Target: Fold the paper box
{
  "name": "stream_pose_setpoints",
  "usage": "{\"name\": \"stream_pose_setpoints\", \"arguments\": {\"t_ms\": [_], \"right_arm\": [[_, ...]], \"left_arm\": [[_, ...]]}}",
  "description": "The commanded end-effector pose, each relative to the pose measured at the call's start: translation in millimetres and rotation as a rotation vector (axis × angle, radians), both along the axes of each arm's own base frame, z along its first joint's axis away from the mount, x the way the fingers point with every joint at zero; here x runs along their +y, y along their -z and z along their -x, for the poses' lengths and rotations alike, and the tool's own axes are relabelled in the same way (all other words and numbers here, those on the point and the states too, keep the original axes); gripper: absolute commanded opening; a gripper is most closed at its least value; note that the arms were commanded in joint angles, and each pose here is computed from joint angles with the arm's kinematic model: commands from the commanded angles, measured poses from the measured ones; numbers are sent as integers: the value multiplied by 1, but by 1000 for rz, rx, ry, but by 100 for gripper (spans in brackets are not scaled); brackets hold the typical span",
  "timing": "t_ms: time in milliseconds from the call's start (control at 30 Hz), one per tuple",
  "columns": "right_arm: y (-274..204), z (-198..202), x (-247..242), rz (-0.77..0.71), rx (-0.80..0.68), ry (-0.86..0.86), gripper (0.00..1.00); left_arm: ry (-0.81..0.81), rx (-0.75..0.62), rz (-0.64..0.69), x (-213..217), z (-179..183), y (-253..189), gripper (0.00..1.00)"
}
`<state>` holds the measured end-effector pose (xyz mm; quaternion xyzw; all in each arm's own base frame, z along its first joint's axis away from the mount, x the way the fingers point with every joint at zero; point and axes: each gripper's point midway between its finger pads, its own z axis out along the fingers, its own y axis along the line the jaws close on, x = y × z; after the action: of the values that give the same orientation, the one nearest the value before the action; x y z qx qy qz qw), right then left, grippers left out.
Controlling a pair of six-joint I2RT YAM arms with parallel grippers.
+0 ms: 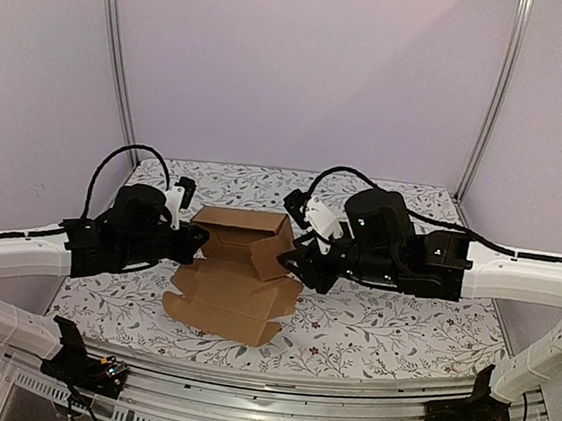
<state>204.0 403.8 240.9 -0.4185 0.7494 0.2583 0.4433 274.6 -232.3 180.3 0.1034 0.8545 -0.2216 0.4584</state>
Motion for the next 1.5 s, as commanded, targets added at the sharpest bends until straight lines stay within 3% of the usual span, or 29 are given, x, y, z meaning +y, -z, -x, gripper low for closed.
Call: {"name": "stream_pose_setpoints", "arguments": {"t_ms": [0, 633, 1167, 1467], "right_arm": [[-10, -23, 4, -19, -76, 142, 43], [8, -48, 31, 34, -167, 275, 39], [29, -73, 50, 82, -245, 436, 20], [39, -80, 73, 50, -283, 470, 17]], "left_arm": [[-68, 30, -26, 8, -4, 4, 0], [-138, 113, -16, 13, -2, 11, 0], [-231, 180, 15, 17, -2, 23, 0], [-260, 192, 27, 19, -1, 28, 0]]}}
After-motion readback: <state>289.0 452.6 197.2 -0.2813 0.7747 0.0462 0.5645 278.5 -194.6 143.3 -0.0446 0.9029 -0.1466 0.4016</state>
